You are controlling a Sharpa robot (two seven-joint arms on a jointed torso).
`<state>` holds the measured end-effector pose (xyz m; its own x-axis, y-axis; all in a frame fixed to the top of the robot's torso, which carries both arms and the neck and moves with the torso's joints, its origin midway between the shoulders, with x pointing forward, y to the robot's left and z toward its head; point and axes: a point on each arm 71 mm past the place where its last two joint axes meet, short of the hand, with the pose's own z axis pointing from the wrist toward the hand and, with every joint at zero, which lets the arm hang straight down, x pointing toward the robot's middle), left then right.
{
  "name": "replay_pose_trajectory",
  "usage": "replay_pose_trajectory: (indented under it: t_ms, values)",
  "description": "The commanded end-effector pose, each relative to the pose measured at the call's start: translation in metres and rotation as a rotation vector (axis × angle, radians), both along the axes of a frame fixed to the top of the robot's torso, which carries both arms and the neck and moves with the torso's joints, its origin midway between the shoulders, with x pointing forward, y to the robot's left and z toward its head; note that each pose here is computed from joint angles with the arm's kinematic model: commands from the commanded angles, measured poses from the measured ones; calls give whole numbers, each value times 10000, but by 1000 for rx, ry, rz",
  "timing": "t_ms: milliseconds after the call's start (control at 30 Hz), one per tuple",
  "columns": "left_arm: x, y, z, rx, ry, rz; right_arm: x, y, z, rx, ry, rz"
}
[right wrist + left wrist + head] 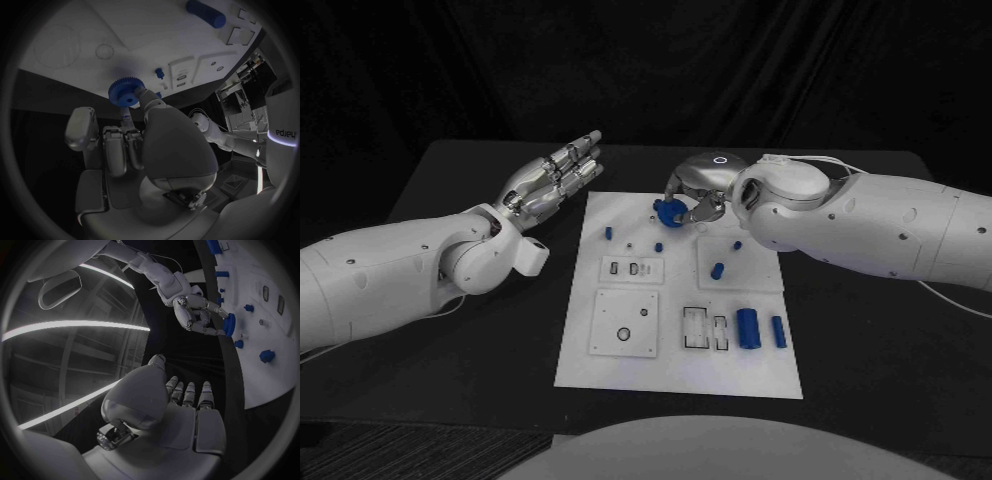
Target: Assemble the parts on the task board
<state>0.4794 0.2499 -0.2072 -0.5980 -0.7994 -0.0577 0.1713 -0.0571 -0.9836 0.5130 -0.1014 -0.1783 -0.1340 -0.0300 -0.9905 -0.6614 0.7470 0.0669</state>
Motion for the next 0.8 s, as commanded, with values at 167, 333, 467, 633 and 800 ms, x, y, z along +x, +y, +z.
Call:
replay_pose_trajectory:
  t_ms: [167, 333, 467, 633, 800]
  values:
    - [2, -41, 12, -16, -12, -15, 20, 148, -54, 13, -1, 33]
    - [8, -53, 10, -16, -11, -17, 57, 204, -82, 8, -1, 34]
    - [13, -59, 8, -15, -10, -18, 79, 238, -100, 4, 0, 33]
    - [20, -68, 6, -15, -10, -21, 93, 259, -116, -2, 5, 31]
    - [25, -71, 4, -15, -10, -21, 102, 278, -126, -8, 9, 31]
